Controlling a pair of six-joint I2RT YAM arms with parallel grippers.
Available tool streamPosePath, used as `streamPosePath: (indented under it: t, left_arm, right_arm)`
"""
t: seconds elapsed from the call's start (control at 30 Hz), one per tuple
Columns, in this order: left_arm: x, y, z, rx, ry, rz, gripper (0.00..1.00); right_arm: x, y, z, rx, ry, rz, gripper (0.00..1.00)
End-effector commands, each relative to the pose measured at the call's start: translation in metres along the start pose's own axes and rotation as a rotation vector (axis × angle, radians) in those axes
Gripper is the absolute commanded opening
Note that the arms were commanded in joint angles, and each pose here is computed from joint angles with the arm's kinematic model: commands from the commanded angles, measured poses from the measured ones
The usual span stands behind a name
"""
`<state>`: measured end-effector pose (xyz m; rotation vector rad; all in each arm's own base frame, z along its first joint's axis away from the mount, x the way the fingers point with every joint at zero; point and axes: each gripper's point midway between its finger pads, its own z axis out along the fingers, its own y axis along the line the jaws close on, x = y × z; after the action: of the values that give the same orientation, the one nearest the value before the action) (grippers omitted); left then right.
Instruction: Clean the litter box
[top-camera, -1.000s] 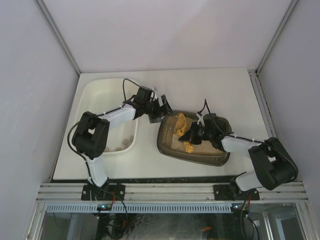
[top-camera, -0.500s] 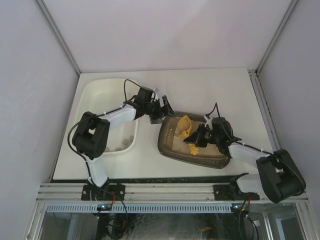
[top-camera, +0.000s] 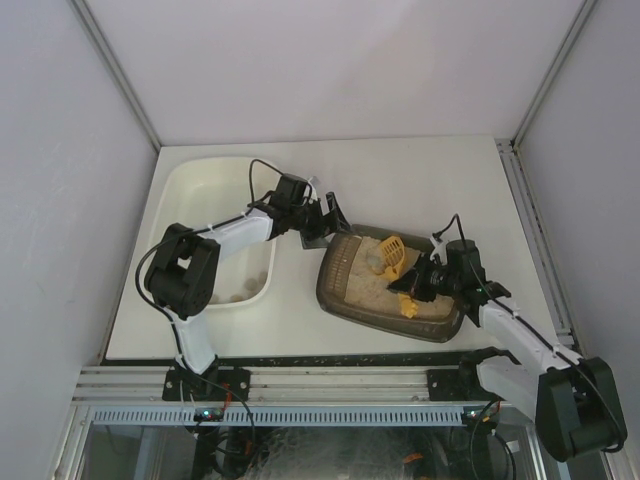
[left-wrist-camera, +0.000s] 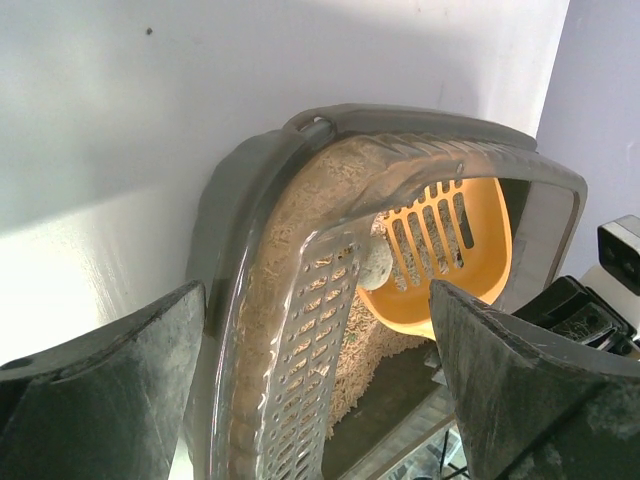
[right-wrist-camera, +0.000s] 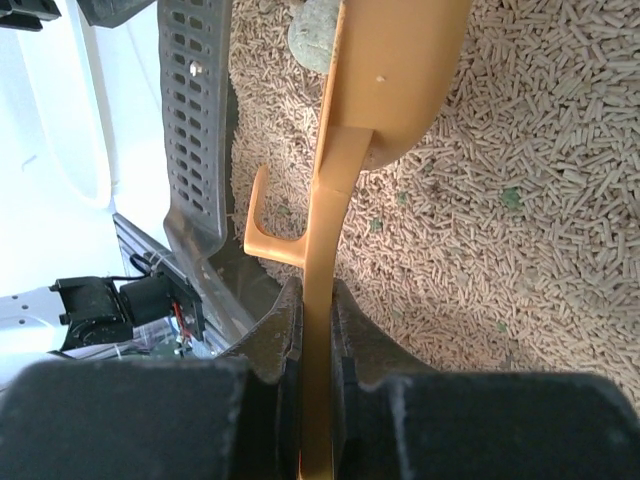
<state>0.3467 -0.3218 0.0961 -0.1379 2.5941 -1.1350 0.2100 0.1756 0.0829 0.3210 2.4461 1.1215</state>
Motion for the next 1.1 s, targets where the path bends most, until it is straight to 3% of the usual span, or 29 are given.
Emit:
streamPosePath:
  t: [0.0,0.43,0.83,1.07]
  left_arm:
    - [-0.001,-0.023,-0.011,0.057,0.001,0.051,0.95]
    - [-0.029,-0.044,-0.055,0.002,-0.089,0.274,1.00]
    - [-0.020,-0.048,-0.120,-0.030,-0.134,0.461,1.00]
    - [-0.010,-0.039,-0.150,-0.052,-0.147,0.531,1.00]
  right_arm:
    - [0.013,0.000,-0.013,-0.011,0.036,-0.028,0.00]
    - [0.041,0.029,-0.040,-0.129,0.169,0.017,0.00]
    - [0.031,0.060,-0.062,-0.360,-0.051,-0.034,0.00]
    - [0.024,0.081,-0.076,-0.605,-0.169,-0.041,0.00]
